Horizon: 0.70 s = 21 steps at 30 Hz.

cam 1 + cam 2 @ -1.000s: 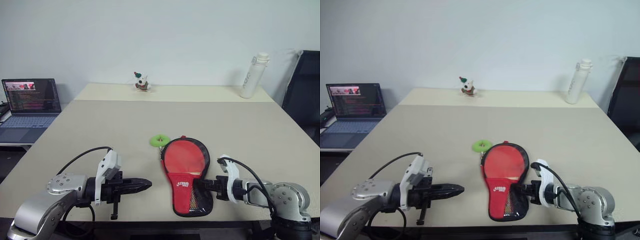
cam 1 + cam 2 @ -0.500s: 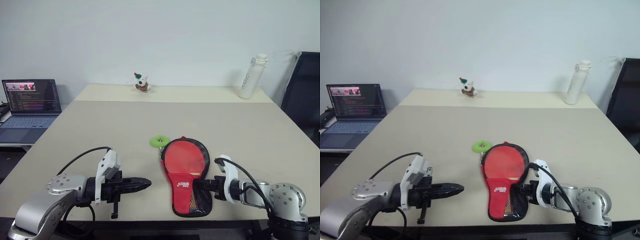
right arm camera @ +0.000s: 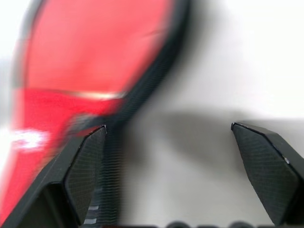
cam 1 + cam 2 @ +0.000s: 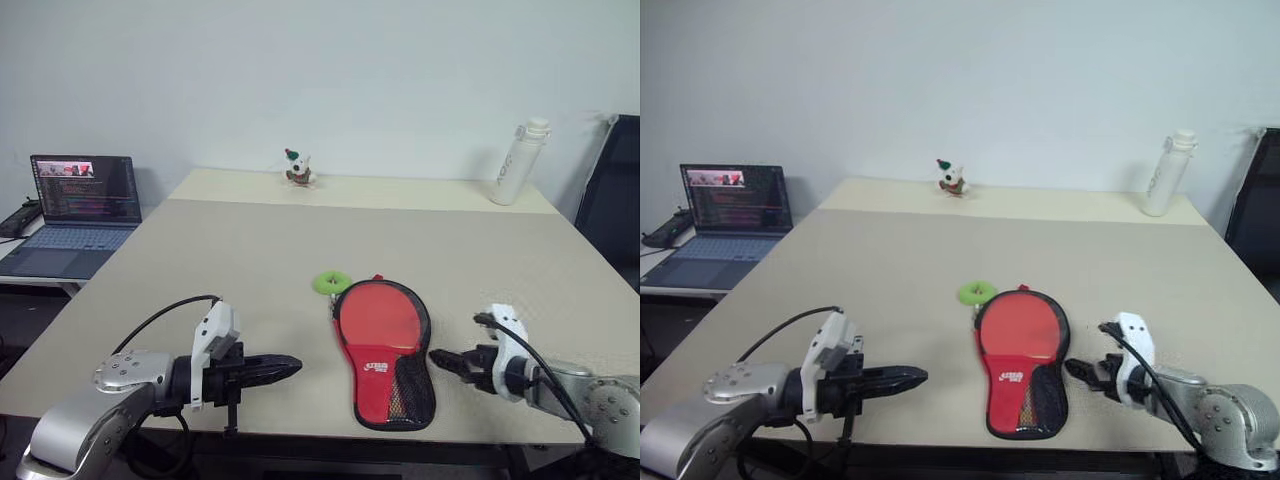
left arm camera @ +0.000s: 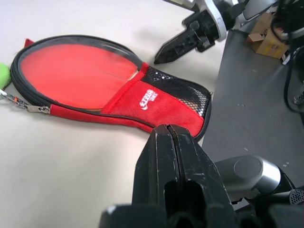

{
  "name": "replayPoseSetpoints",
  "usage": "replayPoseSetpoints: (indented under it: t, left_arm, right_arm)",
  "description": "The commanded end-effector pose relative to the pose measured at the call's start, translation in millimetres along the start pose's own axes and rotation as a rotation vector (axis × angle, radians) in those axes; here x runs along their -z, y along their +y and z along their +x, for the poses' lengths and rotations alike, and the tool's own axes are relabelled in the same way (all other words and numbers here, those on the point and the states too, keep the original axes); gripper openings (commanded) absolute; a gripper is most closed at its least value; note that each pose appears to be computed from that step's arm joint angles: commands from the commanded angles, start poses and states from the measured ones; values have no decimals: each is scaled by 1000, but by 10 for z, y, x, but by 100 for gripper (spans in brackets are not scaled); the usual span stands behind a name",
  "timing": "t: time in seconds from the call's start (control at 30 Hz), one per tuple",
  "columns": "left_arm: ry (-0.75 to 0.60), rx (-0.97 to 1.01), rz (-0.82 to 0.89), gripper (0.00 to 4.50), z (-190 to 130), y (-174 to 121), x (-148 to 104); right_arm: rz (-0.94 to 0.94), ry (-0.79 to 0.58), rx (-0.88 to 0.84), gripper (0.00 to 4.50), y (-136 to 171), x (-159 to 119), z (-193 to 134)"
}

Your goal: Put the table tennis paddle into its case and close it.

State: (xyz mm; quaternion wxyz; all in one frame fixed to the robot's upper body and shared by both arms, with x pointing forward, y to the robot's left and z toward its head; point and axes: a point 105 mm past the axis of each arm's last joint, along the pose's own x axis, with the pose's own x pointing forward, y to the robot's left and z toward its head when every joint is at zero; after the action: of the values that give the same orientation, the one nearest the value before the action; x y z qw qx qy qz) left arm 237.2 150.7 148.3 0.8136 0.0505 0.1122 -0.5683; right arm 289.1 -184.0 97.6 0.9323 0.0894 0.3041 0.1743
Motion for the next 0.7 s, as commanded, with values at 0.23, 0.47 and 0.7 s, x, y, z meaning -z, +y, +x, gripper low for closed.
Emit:
replayPoseSetpoints:
  t: [0.23,0.47,0.7]
  left_arm:
    - [-58,-161,30,0,-53,315,-138]
    - [-64,-244,42,0,-55,453,-131]
    - [-43,-457,27,125,-70,831,-77]
  right_arm:
    - [-196,-383,-403,445,888,-752,116]
    - [-265,-422,-536,445,1335,-894,374]
    - [-378,-381,-541,450,1449,-740,605]
